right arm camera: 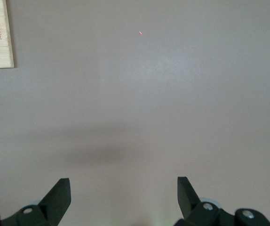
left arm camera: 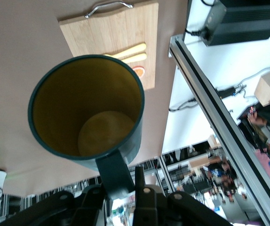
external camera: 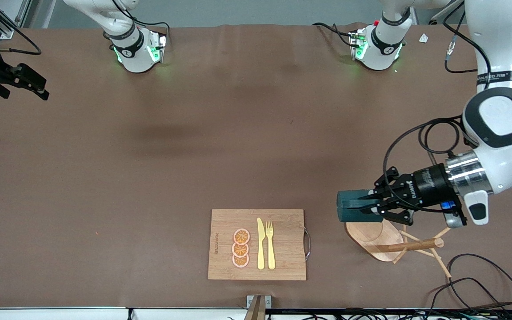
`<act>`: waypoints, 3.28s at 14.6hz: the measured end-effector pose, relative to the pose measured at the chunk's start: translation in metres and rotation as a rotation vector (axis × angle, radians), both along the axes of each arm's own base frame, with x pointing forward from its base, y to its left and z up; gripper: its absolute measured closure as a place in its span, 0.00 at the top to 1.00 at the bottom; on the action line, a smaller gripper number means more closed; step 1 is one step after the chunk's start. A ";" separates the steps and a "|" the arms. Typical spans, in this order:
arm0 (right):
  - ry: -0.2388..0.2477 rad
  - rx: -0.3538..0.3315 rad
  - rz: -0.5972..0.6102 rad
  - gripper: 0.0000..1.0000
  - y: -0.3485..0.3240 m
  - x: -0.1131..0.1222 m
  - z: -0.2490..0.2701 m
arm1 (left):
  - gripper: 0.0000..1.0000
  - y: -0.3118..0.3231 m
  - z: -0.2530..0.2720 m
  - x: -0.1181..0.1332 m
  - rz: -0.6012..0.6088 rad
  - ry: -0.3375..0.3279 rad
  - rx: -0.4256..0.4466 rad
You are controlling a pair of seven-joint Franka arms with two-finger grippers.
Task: Pass cup and hang on rack
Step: 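Lift the mug with the left gripper and carry it to the rack, then tilt the mug with the left gripper onto a rack peg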
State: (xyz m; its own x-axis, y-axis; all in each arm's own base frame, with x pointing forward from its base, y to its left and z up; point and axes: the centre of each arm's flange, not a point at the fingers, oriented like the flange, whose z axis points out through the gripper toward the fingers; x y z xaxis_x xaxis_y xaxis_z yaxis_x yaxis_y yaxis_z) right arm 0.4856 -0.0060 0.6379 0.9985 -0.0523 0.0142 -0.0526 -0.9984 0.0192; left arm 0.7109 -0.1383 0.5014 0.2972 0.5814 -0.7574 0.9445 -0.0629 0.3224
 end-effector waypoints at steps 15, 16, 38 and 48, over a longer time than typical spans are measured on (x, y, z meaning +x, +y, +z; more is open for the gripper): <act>-0.001 0.000 -0.001 1.00 -0.001 0.000 0.001 | 0.20 0.094 -0.100 0.013 -0.284 -0.300 -0.230; -0.001 0.000 -0.001 1.00 -0.001 0.000 0.001 | 0.20 0.097 -0.102 0.014 -0.278 -0.305 -0.236; -0.002 0.000 -0.001 1.00 -0.001 0.000 0.001 | 0.20 0.148 -0.136 0.019 -0.177 -0.293 -0.303; -0.003 0.000 -0.002 1.00 -0.001 0.000 0.001 | 0.20 0.174 -0.152 0.018 -0.142 -0.275 -0.306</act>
State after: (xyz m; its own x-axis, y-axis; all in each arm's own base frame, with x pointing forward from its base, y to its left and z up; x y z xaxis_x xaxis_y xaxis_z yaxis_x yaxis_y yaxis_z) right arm 0.4856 -0.0069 0.6390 0.9984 -0.0539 0.0167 -0.0542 -0.9984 0.0189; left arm 0.7292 0.0362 0.3498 0.5732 0.2810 -0.7697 0.8095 -0.0485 0.5851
